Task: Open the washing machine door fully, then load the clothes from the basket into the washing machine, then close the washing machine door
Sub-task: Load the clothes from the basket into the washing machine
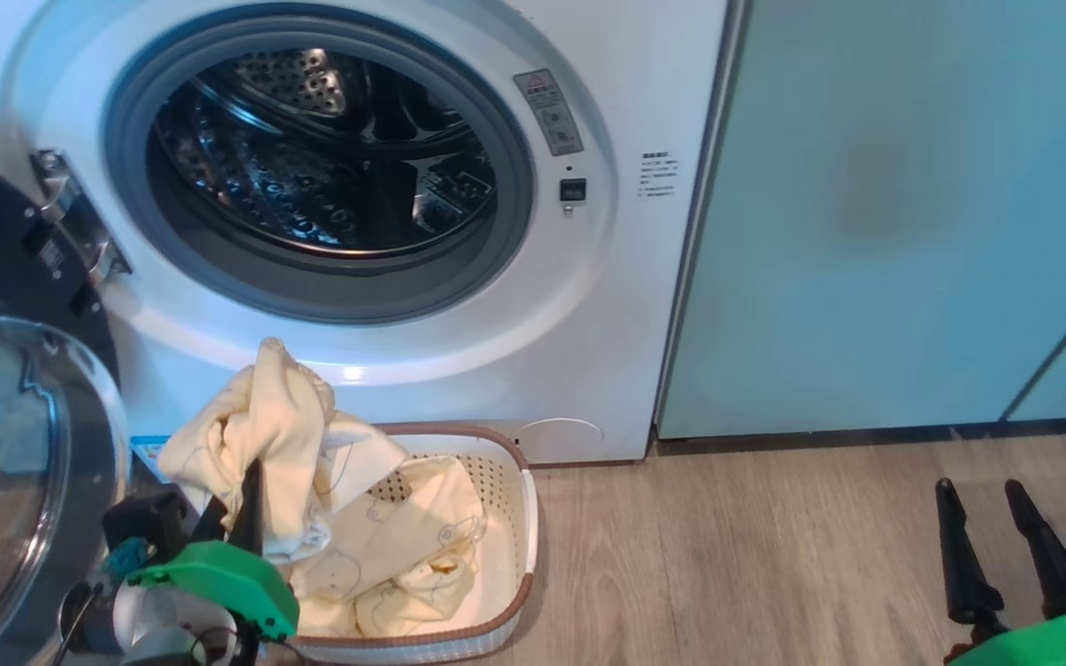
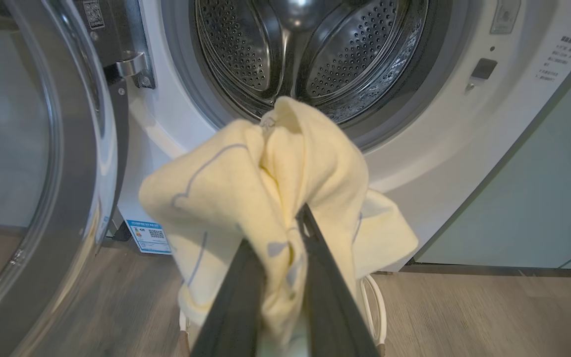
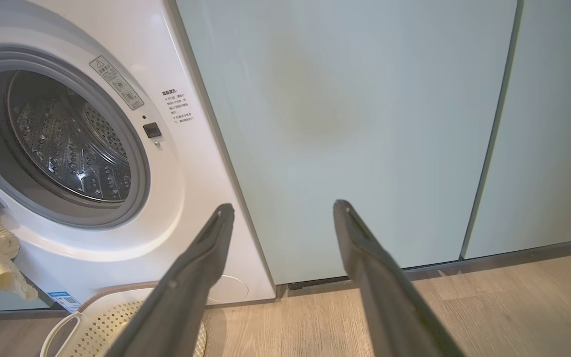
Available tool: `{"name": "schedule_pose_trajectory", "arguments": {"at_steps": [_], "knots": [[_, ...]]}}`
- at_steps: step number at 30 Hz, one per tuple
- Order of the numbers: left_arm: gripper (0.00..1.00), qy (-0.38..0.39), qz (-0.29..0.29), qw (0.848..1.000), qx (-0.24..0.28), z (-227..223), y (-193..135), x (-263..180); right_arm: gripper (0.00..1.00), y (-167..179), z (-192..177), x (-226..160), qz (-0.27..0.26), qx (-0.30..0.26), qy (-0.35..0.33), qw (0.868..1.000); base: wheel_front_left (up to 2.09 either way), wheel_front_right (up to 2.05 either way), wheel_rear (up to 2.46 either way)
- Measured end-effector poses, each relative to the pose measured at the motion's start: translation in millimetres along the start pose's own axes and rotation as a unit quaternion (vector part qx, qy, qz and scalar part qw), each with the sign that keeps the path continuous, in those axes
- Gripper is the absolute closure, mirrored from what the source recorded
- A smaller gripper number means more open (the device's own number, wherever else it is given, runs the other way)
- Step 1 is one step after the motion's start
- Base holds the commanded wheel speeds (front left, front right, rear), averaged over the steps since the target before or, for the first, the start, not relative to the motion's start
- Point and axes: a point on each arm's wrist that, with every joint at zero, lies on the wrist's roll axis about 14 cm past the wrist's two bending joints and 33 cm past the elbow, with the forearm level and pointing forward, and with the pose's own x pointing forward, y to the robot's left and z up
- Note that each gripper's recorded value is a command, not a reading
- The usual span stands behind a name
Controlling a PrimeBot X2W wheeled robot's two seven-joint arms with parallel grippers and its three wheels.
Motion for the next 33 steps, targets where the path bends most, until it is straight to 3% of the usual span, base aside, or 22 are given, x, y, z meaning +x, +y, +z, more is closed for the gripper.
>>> {"name": "schedule_pose_trajectory", "arguments": {"at_steps": [33], "knots": [[1.00,-0.020,0.048,0.999,0.000,14,28,-16,0.00,23,-11,12,0.038,0.000,0.018,0.999,0.00,0.00,0.00]]}}
